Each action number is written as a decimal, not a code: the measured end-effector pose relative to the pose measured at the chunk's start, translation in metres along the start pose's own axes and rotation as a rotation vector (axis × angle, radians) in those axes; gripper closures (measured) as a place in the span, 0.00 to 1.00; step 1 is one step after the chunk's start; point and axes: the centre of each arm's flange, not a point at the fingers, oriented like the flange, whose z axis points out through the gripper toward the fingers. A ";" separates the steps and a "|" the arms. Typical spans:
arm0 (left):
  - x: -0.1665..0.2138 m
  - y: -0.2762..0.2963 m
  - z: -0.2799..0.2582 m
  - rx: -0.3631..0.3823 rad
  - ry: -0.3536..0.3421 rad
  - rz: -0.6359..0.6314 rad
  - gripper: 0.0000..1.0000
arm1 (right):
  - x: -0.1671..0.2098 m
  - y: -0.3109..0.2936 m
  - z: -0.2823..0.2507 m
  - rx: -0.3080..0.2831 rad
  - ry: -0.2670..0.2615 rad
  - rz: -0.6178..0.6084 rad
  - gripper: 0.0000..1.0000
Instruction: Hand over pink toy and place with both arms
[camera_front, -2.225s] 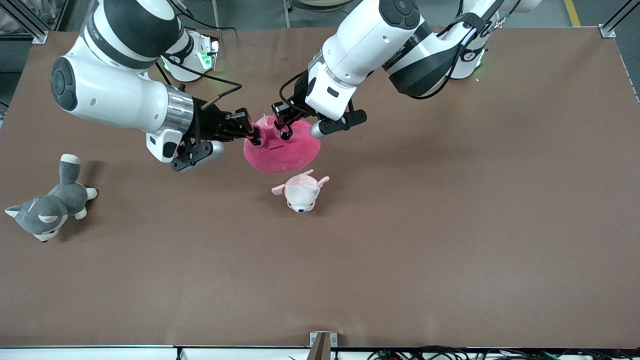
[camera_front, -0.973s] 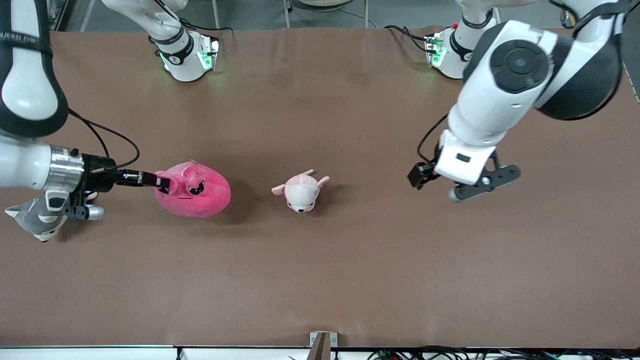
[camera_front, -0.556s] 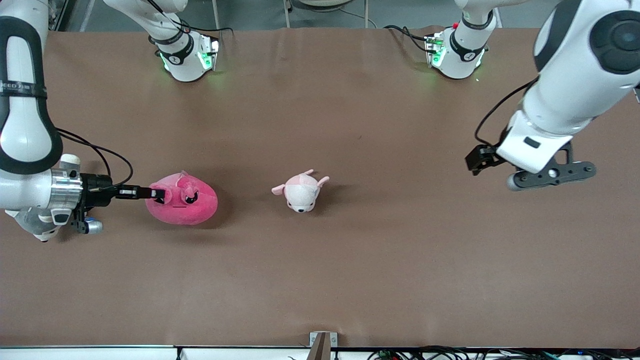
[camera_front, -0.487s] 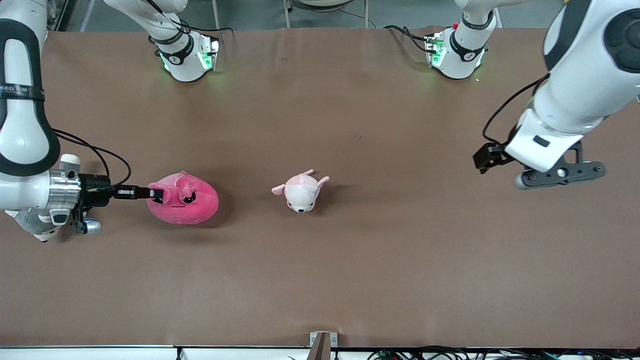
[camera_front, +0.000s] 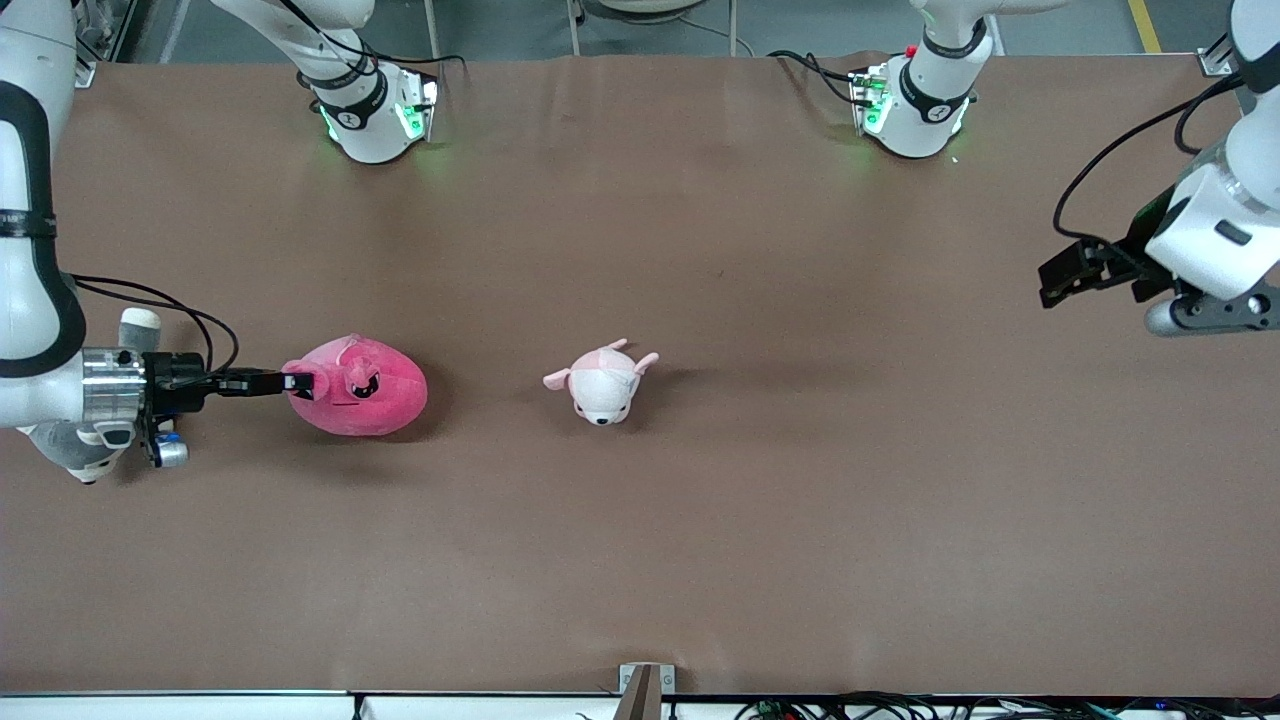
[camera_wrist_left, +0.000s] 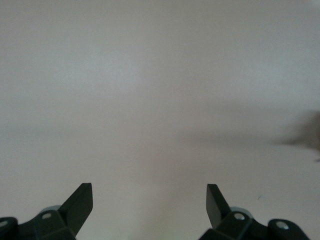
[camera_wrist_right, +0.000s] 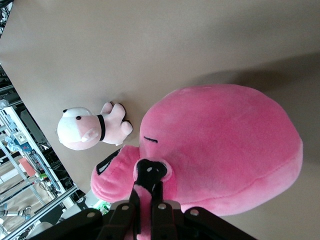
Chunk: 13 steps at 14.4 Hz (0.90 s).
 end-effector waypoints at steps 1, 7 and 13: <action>-0.009 -0.002 -0.003 0.004 0.000 0.005 0.00 | 0.002 0.006 0.001 0.004 -0.003 0.000 0.90; -0.041 -0.006 -0.015 0.009 -0.012 0.004 0.00 | 0.013 0.042 0.010 0.027 -0.018 -0.016 0.90; -0.048 -0.007 -0.016 0.007 -0.042 0.006 0.00 | 0.026 0.033 -0.014 0.004 0.029 -0.060 0.61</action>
